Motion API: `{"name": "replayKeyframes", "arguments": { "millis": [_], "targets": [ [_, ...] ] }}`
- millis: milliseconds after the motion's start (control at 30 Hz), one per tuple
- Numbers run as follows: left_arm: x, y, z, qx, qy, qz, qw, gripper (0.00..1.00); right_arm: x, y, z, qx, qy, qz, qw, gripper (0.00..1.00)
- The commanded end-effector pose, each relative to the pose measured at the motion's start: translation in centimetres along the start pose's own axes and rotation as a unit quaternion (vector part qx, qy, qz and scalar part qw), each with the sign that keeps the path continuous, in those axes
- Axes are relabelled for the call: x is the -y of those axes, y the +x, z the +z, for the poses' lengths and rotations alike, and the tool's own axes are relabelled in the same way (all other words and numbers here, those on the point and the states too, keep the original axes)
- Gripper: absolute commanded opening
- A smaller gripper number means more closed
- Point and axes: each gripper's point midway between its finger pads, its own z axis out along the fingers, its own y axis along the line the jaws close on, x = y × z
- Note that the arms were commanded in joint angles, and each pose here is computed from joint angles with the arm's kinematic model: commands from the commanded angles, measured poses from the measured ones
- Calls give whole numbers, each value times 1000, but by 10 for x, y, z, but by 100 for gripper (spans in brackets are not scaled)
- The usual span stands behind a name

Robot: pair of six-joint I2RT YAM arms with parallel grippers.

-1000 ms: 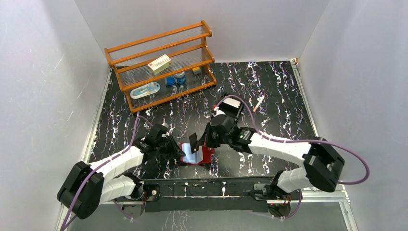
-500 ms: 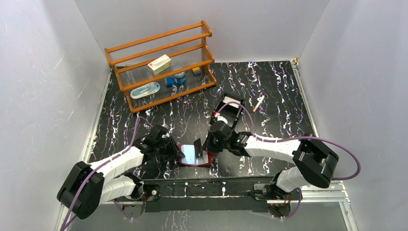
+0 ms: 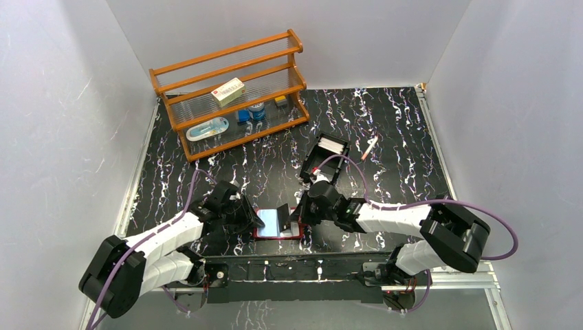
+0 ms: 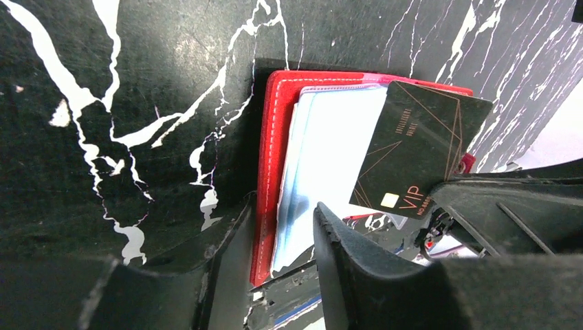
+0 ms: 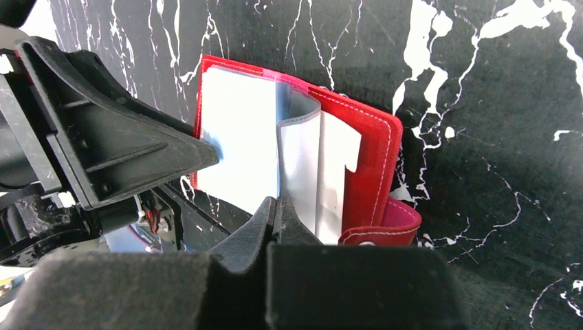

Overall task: Put the credit cards into the card holder
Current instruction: Hold the card slot in the card holder, then insert the credit card into the card slot.

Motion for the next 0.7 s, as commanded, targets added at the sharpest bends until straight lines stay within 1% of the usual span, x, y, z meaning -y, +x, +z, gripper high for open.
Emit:
{"name": "replayKeyframes", "arguments": {
  "millis": [0,33,200,267,367,533,667],
  "targets": [
    [-12,5,-3,-2,-16,-3,1000,36,-21,-7,-5,14,-56,21,998,0],
    [-11,5,-3,-1,-14,-3,1000,35,-21,-7,-6,13,-59,25,998,0],
    [-8,4,-2,1,-6,-1,1000,12,-24,-3,-7,4,-82,47,996,0],
    [-9,4,-1,-1,-8,0,1000,7,-28,-2,-8,1,-93,54,994,0],
    [-10,5,1,-4,-10,1,1000,6,-29,-2,-7,-2,-95,58,994,0],
    [-11,5,2,-6,-11,0,1000,8,-23,4,-3,-12,-88,65,994,0],
    [-11,6,2,-6,-11,0,1000,8,-16,1,-3,1,-74,65,995,0]
  ]
}}
